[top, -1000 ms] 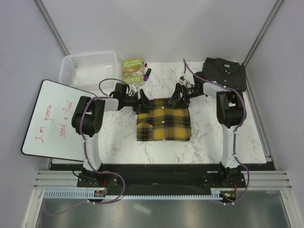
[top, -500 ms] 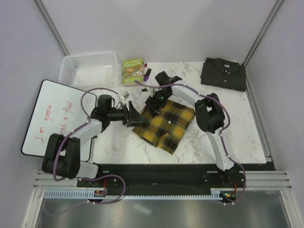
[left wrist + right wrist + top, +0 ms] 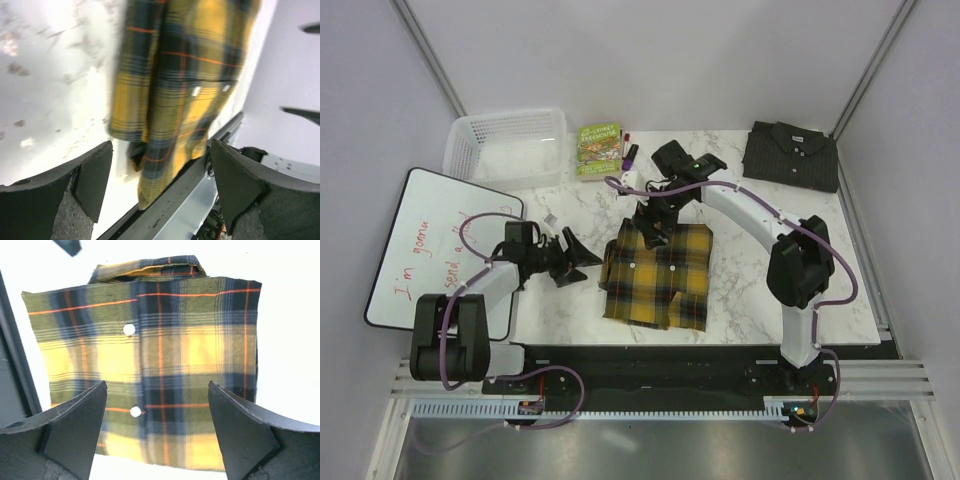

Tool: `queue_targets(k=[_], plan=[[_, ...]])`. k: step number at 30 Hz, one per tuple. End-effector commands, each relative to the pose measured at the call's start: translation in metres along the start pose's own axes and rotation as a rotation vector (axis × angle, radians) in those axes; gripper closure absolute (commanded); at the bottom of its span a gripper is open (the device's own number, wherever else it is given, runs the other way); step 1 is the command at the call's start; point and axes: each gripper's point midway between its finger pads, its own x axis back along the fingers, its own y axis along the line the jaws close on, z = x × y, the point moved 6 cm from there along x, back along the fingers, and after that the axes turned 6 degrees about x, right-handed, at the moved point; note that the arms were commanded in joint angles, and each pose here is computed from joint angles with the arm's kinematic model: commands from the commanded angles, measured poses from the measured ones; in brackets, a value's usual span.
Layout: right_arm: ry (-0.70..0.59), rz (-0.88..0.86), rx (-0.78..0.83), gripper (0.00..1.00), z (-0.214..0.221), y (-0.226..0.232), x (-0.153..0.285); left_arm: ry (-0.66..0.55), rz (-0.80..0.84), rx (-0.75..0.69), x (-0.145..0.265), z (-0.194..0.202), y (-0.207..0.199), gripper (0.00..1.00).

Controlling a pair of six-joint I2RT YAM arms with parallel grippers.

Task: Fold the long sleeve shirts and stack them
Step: Fold the shirt

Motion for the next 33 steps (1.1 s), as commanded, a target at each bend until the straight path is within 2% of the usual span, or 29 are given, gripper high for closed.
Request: queue_targets(k=[1,5,13,33], plan=[[0.041,-0.074,-0.142,0.12,0.017,0.028,-0.006,-0.034,-0.08,-0.067,-0.007,-0.006,0.018,0.14],[0.034,-0.122,-0.241,0.18,0.029,0.034,-0.027,0.004,-0.101,-0.09,-0.018,-0.013,0.029,0.16],[0.066,-0.128,-0.33,0.28,0.037,0.021,-0.055,0.115,-0.036,-0.036,-0.045,-0.02,0.039,0.29],[0.1,-0.112,-0.36,0.32,0.051,0.007,-0.063,0.175,-0.005,0.065,-0.076,-0.018,0.048,0.34]])
